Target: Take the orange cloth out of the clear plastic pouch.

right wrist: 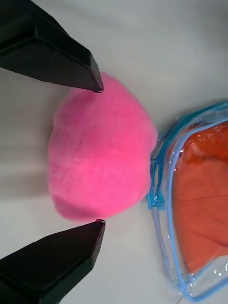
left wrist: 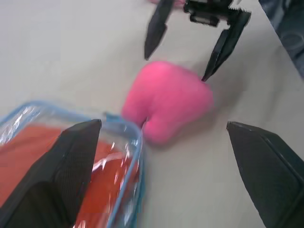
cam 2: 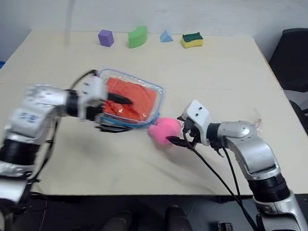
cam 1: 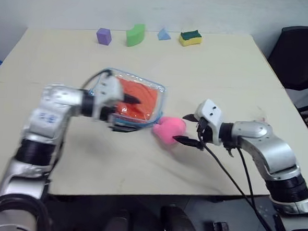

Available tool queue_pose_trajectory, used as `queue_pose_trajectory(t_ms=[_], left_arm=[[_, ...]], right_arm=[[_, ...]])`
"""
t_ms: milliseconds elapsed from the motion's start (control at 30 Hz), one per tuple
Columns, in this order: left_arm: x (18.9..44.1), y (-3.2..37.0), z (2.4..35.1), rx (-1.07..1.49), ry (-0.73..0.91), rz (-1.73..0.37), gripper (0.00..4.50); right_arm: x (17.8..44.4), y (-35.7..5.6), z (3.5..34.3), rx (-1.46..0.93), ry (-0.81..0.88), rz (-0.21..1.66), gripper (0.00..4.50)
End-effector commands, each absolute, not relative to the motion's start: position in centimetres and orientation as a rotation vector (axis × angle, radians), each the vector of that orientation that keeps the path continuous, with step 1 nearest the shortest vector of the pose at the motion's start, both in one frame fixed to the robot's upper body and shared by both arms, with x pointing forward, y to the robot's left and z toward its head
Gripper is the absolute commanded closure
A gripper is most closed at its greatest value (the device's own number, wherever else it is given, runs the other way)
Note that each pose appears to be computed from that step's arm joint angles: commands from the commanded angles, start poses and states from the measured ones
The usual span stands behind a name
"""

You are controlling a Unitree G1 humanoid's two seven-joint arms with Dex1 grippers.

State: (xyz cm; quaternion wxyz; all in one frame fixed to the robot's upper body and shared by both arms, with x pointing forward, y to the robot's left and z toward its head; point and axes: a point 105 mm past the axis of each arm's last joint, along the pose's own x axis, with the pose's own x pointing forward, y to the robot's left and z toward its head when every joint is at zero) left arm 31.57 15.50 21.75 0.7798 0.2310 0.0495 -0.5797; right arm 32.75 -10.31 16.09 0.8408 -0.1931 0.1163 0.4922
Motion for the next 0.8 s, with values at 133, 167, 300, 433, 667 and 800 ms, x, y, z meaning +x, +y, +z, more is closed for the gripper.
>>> queue_pose_trajectory(t_ms=[133, 167, 300, 433, 667, 800], left_arm=[[30.0, 19.7, 23.3, 0.502, 0.119, -1.117, 0.00], [30.0, 19.8, 23.4, 0.502, 0.115, -1.104, 0.00], [29.8, 19.3, 23.4, 0.504, 0.105, -1.102, 0.00], [29.7, 18.9, 23.0, 0.508, 0.105, -1.103, 0.00], [29.8, 17.9, 22.4, 0.516, 0.108, -1.130, 0.00], [30.2, 17.5, 22.4, 0.520, 0.104, -1.145, 0.00]], right_arm=[[31.5, -8.4, 15.7, -0.362, 0.249, 1.167, 1.66], [31.1, -8.2, 15.7, -0.351, 0.255, 1.190, 2.01], [29.4, -6.9, 15.9, -0.290, 0.276, 1.282, 3.43], [28.1, -5.3, 16.3, -0.154, 0.301, 1.343, 4.48], [28.6, -1.9, 14.4, -0.036, 0.354, 1.297, 4.48], [29.2, -0.8, 13.4, -0.058, 0.362, 1.251, 4.48]])
